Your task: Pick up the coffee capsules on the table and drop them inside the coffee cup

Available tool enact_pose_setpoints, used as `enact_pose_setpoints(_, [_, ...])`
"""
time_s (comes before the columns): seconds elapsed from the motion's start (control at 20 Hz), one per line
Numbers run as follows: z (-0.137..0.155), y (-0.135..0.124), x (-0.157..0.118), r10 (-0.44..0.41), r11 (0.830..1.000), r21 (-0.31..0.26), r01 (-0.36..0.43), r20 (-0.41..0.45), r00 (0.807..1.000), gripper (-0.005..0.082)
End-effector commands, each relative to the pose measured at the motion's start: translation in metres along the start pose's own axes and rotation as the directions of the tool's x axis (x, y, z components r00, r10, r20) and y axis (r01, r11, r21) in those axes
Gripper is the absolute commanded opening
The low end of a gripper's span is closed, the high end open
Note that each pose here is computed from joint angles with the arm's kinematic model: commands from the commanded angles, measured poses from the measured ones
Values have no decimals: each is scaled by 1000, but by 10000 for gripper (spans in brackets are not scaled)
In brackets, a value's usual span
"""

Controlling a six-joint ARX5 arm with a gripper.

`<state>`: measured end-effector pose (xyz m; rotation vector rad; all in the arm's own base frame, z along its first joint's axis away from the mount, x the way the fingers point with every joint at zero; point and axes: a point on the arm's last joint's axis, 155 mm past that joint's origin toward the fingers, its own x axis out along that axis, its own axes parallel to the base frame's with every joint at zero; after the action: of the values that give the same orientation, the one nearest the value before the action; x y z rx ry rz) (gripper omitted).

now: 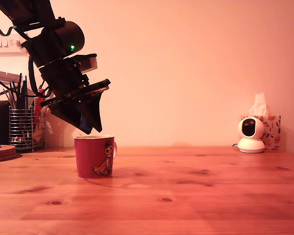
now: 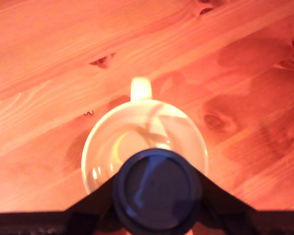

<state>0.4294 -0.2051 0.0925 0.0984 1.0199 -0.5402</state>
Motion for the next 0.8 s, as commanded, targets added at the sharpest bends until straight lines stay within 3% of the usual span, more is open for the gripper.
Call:
enact_pose_setpoints(0.0, [2, 2, 1, 1, 1000, -2, -1, -1, 1000, 212])
enact_pose_setpoints(0.15, [0, 1, 1, 0, 1000, 1, 0, -9, 1000, 513])
enact_pose_setpoints(0.2, [-1, 1, 1, 0, 1000, 3, 0, -13, 1000, 561])
enact_pose_setpoints(0.6, [-7, 1, -2, -1, 1000, 18, 2, -44, 999, 545])
enact_pose_setpoints(0.75, [-6, 0, -5, -1, 1000, 22, 2, -43, 999, 489])
